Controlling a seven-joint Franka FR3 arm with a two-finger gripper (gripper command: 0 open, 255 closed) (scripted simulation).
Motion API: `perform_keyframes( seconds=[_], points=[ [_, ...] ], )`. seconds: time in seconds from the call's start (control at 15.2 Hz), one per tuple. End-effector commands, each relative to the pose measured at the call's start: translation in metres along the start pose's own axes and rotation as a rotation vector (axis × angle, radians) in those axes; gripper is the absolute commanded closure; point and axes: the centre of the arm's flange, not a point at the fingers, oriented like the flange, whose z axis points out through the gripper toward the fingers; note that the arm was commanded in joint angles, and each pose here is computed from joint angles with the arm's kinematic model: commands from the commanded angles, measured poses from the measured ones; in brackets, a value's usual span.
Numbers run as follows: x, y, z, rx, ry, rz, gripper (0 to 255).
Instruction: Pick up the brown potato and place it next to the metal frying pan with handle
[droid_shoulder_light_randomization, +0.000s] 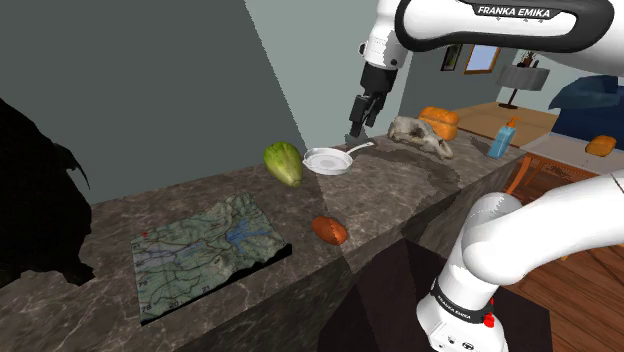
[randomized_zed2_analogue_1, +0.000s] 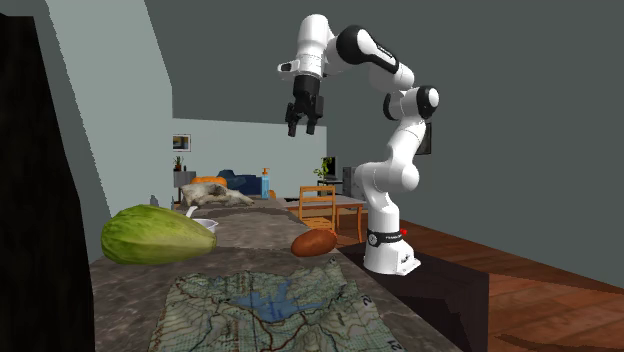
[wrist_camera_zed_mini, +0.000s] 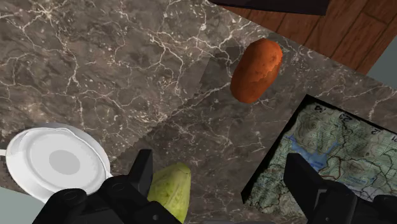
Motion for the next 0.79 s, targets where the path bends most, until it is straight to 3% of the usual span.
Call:
perform_keyframes(
  seconds=[0.0, 0.73],
  points=[
    [0.0, 0.0, 0.0, 0.0, 0.0, 0.0, 0],
    [-0.029, -0.068, 0.128, -0.039, -0.017, 0.187, 0]
  ],
)
